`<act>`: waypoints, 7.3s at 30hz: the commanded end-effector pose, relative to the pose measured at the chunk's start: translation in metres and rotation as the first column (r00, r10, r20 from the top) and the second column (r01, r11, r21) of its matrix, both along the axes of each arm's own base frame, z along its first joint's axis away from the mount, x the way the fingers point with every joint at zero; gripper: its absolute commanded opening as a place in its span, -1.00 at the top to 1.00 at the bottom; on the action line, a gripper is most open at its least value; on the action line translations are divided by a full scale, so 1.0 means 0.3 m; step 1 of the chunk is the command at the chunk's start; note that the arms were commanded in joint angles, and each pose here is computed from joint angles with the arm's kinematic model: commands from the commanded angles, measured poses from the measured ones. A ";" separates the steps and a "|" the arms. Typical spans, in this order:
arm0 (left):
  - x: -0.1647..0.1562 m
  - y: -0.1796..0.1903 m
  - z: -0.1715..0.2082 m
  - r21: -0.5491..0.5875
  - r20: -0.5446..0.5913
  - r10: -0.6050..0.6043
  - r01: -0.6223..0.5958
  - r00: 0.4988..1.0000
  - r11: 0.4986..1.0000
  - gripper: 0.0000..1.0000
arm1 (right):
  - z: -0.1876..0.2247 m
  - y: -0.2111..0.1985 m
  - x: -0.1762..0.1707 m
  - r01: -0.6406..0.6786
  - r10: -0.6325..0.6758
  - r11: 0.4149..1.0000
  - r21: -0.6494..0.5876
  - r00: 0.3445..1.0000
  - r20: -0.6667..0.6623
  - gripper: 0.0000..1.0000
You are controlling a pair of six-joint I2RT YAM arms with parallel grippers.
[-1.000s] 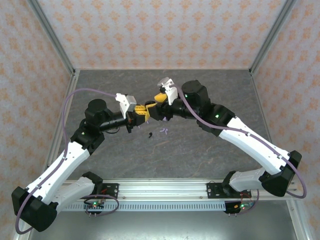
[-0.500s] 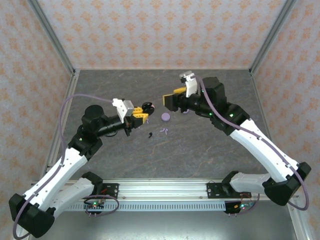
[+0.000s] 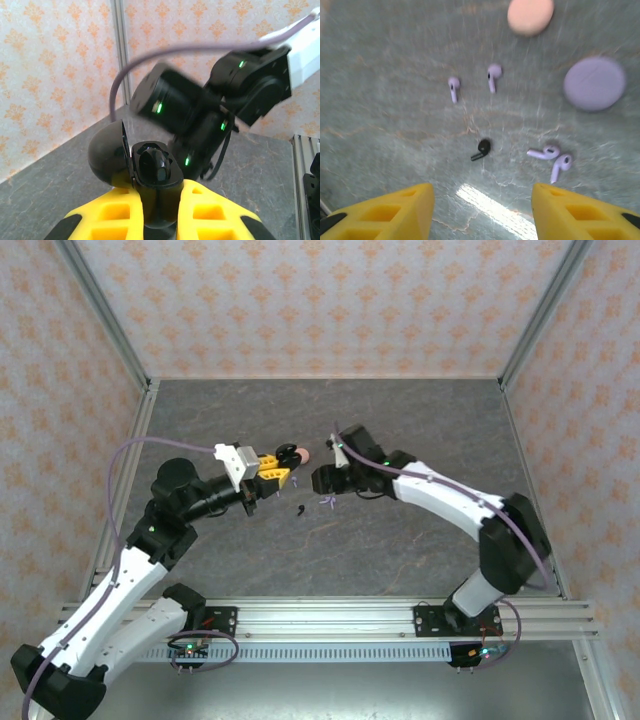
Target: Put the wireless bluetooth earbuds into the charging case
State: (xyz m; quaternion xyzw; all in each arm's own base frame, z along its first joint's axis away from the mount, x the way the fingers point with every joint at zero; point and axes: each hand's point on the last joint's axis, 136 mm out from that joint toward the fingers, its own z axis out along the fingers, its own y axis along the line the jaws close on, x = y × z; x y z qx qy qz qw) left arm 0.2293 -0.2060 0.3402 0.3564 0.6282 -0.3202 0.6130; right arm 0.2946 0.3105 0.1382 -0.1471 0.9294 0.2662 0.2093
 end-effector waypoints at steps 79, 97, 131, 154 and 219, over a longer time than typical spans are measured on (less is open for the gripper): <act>-0.020 0.045 0.040 0.019 0.047 0.070 -0.071 0.996 0.997 1.00 | -0.379 0.070 0.000 -0.098 0.063 0.867 -0.489 0.994 -0.086 0.33; -0.016 0.046 0.045 0.017 0.049 0.074 -0.075 0.996 0.997 1.00 | -0.418 0.040 -0.046 -0.135 0.071 0.852 -0.506 0.987 -0.144 0.50; 0.051 -0.105 0.007 -0.140 -0.098 -0.099 0.085 0.990 0.986 1.00 | 0.720 -0.168 -0.082 -0.154 0.098 0.988 -0.002 0.615 0.782 0.58; 0.035 -0.203 0.030 -0.160 -0.123 -0.186 0.166 0.975 0.973 1.00 | 0.857 -0.034 -0.201 -0.392 0.235 0.918 -0.063 0.409 0.882 0.58; 0.044 -0.213 0.031 -0.160 -0.115 -0.186 0.167 0.976 0.973 1.00 | 0.846 -0.040 -0.256 -0.479 0.248 0.877 0.027 0.501 0.830 0.13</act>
